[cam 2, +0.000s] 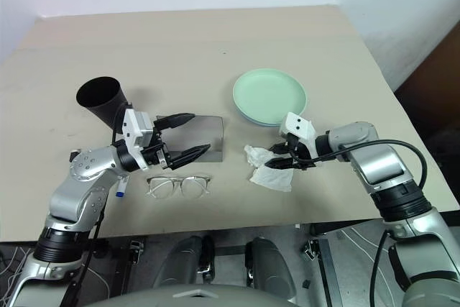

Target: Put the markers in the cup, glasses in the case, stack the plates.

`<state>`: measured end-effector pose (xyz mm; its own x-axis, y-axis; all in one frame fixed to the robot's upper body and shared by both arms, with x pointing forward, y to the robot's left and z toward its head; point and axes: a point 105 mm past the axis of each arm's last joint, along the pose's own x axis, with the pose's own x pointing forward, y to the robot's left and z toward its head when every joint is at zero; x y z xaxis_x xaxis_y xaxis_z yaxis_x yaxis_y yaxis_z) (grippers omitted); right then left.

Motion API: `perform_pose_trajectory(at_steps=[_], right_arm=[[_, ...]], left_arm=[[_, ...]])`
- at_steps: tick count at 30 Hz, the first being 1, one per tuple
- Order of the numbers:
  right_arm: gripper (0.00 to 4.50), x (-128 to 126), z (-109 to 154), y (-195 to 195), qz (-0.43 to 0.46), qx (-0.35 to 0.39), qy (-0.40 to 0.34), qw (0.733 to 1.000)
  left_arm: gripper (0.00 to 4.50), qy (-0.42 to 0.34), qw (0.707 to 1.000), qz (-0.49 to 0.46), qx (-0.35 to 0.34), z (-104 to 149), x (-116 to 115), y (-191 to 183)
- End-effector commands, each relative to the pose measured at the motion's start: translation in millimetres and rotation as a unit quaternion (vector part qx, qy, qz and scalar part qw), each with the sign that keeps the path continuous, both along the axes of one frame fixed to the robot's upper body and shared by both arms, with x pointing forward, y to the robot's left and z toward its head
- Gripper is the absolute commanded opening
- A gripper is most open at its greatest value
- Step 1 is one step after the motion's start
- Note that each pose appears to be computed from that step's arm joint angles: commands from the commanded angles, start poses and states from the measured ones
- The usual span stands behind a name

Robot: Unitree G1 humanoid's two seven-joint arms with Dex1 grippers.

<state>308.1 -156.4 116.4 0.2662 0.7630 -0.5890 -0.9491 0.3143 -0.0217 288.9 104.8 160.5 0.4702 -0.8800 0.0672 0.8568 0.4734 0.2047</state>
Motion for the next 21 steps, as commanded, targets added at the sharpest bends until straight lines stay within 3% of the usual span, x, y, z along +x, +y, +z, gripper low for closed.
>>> perform_pose_trajectory(at_steps=[1,2,8,16,21], right_arm=[[0.41,3,33,-2,0.005,0.022,-0.047,0.999],[0.05,4,37,-2,0.005,0.026,-0.052,0.998],[0.02,48,84,-3,-0.086,0.108,-0.12,0.983],[0.02,125,78,-11,-0.25,0.076,-0.163,0.951],[0.02,146,70,-4,-0.29,0.066,-0.16,0.941]], left_arm=[[4.5,-0.027,1.0,-0.001,0.001,11,-4,1],[4.5,-0.027,1.0,-0.001,0.001,11,-4,1],[4.5,-0.029,1.0,0.004,0.001,11,-3,3],[4.5,-0.037,0.999,0.01,0.005,12,0,7],[4.5,-0.038,0.999,0.022,0.007,13,0,13]])
